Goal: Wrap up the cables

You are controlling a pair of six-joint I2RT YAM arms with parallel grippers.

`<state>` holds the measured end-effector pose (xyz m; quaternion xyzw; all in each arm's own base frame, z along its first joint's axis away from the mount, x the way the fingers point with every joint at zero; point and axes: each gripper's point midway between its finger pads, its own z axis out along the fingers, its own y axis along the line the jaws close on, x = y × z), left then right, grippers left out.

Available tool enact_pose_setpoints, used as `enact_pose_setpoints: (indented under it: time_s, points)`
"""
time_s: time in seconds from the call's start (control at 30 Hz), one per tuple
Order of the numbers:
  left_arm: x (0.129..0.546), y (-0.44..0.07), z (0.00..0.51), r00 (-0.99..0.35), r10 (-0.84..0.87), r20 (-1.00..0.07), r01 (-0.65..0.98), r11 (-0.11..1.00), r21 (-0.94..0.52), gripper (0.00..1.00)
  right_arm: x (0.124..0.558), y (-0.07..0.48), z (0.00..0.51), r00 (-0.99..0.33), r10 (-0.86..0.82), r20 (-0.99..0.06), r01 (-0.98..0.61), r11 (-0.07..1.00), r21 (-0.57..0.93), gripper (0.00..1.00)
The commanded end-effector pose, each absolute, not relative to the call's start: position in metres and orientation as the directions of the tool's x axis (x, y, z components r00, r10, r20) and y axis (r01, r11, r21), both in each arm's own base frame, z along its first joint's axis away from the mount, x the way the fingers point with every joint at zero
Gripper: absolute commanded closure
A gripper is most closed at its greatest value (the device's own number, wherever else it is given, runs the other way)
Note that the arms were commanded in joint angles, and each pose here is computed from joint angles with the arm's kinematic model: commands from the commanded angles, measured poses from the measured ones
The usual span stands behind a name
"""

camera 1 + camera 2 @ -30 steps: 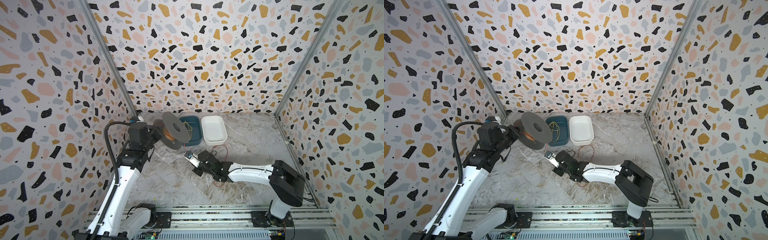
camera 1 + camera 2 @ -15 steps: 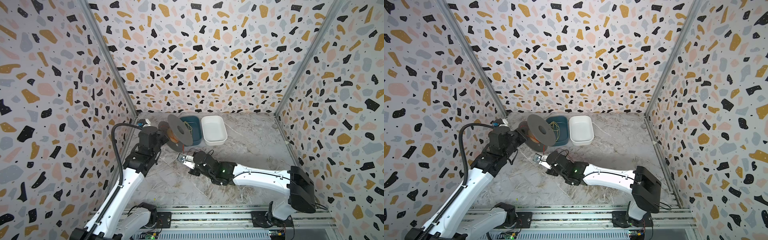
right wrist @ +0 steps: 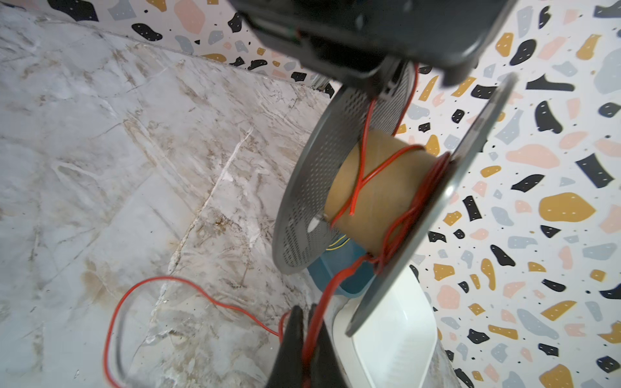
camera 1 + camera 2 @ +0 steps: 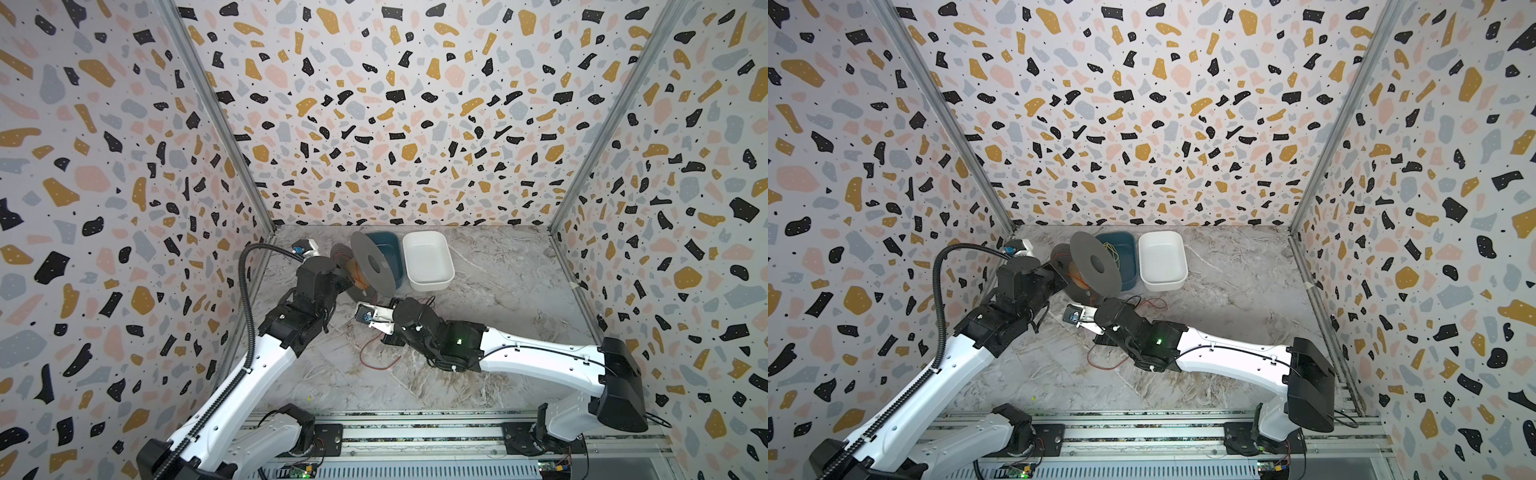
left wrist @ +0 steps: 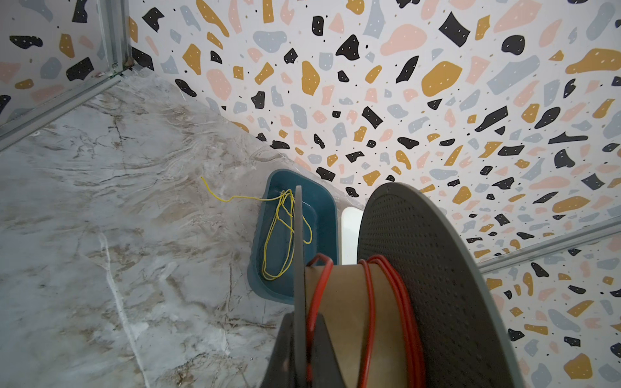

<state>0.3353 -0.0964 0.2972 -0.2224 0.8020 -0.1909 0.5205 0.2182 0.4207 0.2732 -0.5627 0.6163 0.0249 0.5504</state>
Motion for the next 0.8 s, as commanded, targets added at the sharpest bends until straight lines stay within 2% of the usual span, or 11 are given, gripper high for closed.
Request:
enact_pose_setpoints:
  time_s: [0.0, 0.27, 0.67, 0.77]
  points:
    - [0.345, -0.095, 0.337, -0.222, -0.607, -0.763, -0.114, 0.793, -0.598, 1.00, 0.211, 0.416, 0.322, 0.288, -0.600, -0.746, -0.697, 0.403, -0.593, 1.00]
    - [0.342, -0.096, 0.333, -0.249, -0.513, -0.822, -0.152, 0.859, -0.490, 1.00, 0.221, 0.410, 0.344, 0.309, -0.605, -0.734, -0.645, 0.434, -0.629, 1.00]
    - [0.346, -0.102, 0.335, -0.348, -0.347, -0.871, -0.128, 0.938, -0.323, 1.00, 0.254, 0.389, 0.363, 0.257, -0.575, -0.776, -0.636, 0.504, -0.584, 1.00]
    - [0.347, -0.104, 0.331, -0.375, -0.321, -0.870, -0.119, 0.947, -0.298, 1.00, 0.259, 0.390, 0.369, 0.255, -0.544, -0.799, -0.632, 0.532, -0.564, 0.96]
